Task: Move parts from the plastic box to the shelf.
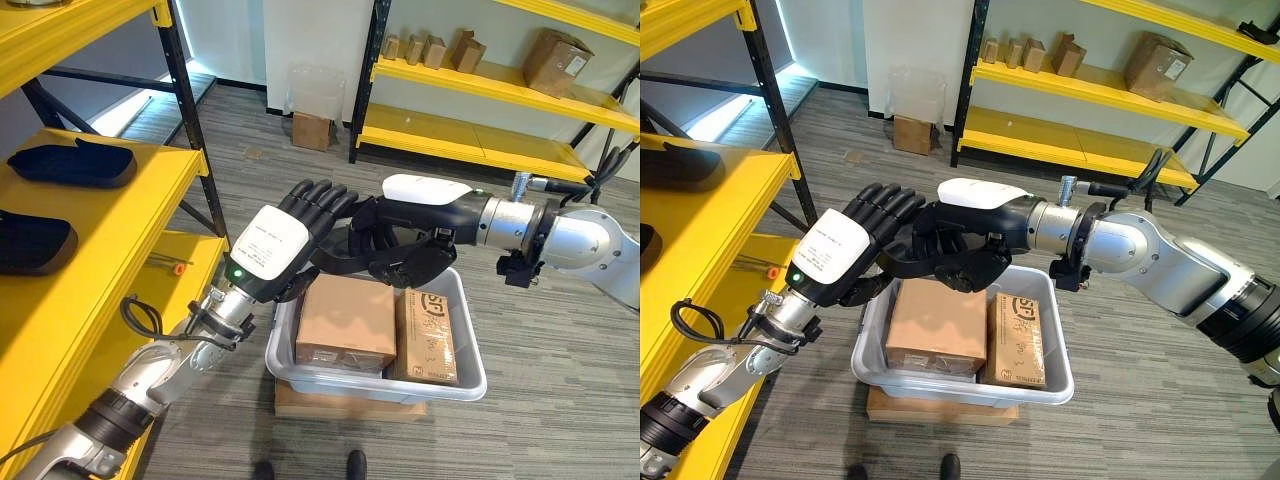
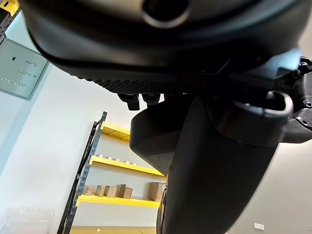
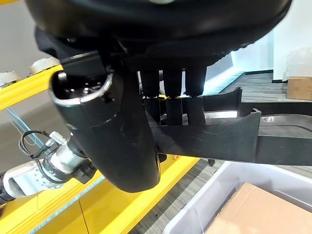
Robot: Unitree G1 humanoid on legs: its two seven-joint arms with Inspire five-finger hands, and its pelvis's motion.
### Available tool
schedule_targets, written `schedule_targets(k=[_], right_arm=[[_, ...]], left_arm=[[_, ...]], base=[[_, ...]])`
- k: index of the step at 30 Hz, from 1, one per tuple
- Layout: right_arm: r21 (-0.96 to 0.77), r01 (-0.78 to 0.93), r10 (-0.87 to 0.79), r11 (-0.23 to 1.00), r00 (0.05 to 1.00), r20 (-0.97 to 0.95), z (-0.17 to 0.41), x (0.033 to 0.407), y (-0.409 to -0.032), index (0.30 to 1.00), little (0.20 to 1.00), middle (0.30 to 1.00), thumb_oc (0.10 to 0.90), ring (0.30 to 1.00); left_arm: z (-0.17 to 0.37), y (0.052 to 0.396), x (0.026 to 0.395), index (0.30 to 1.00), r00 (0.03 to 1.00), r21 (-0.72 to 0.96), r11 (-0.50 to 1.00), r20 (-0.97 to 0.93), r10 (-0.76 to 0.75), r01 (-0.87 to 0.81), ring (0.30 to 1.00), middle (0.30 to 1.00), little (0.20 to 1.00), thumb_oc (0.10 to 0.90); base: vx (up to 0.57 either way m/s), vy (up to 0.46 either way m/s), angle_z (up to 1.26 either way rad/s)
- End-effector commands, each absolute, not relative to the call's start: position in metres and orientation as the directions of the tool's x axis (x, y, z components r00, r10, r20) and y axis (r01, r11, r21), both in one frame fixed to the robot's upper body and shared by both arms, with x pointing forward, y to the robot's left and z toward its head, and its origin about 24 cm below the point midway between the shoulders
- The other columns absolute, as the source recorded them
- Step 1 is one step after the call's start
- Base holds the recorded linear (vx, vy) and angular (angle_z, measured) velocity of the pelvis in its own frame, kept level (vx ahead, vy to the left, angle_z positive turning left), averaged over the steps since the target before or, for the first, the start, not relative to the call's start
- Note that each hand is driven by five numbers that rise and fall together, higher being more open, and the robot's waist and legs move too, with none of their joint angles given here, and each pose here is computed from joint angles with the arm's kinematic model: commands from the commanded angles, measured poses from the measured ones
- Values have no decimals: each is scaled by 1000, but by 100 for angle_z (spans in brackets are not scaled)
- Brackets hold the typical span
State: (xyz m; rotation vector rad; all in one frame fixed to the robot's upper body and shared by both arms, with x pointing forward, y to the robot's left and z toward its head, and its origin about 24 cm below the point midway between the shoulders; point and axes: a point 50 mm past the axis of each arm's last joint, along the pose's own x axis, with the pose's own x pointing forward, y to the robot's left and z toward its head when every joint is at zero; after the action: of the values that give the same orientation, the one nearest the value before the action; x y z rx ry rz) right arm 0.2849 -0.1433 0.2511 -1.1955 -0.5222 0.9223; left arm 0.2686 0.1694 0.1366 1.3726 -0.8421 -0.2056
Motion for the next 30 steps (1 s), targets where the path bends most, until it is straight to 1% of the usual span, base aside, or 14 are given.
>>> schedule_targets(k=[1, 10, 19, 20, 21, 22, 23, 30], right_arm=[[-928, -83, 924, 364, 153, 349, 357, 237, -92, 300, 300, 300, 400, 300], [-927, -86, 926, 366, 135, 353, 358, 236, -88, 300, 300, 300, 400, 300], [-927, -76, 926, 368, 118, 358, 361, 235, -84, 300, 300, 300, 400, 300], [-926, -75, 926, 369, 116, 359, 362, 235, -84, 300, 300, 300, 400, 300], [-926, -75, 926, 369, 116, 359, 362, 235, -84, 300, 300, 300, 400, 300], [-927, -75, 926, 368, 114, 359, 362, 234, -83, 300, 300, 300, 400, 300], [-927, -77, 927, 367, 113, 358, 362, 234, -83, 300, 300, 300, 400, 300], [-927, -78, 927, 368, 105, 359, 363, 235, -79, 300, 300, 300, 400, 300]], left_arm=[[138, 137, 263, 1000, 564, 938, 191, 328, -758, -289, 1000, 1000, 1000, 900], [131, 133, 267, 1000, 564, 955, 145, 273, -779, -260, 1000, 1000, 1000, 900], [128, 123, 266, 1000, 531, 962, 130, 243, -812, -241, 1000, 1000, 1000, 900], [127, 122, 266, 610, 529, 963, 127, 238, -814, -237, 610, 610, 610, 622], [127, 122, 266, 569, 529, 963, 127, 238, -815, -237, 569, 569, 569, 592], [128, 121, 266, 358, 528, 963, 127, 238, -815, -237, 358, 358, 358, 441], [126, 121, 267, 300, 530, 965, 126, 233, -815, -231, 300, 300, 300, 400], [124, 115, 266, 300, 514, 971, 111, 208, -832, -214, 300, 300, 300, 400]], base=[[0, 0, 0], [0, 0, 0], [0, 1, 0], [2, 2, -5], [2, 2, -5], [1, 4, -5], [1, 7, -3], [0, 0, 0]])
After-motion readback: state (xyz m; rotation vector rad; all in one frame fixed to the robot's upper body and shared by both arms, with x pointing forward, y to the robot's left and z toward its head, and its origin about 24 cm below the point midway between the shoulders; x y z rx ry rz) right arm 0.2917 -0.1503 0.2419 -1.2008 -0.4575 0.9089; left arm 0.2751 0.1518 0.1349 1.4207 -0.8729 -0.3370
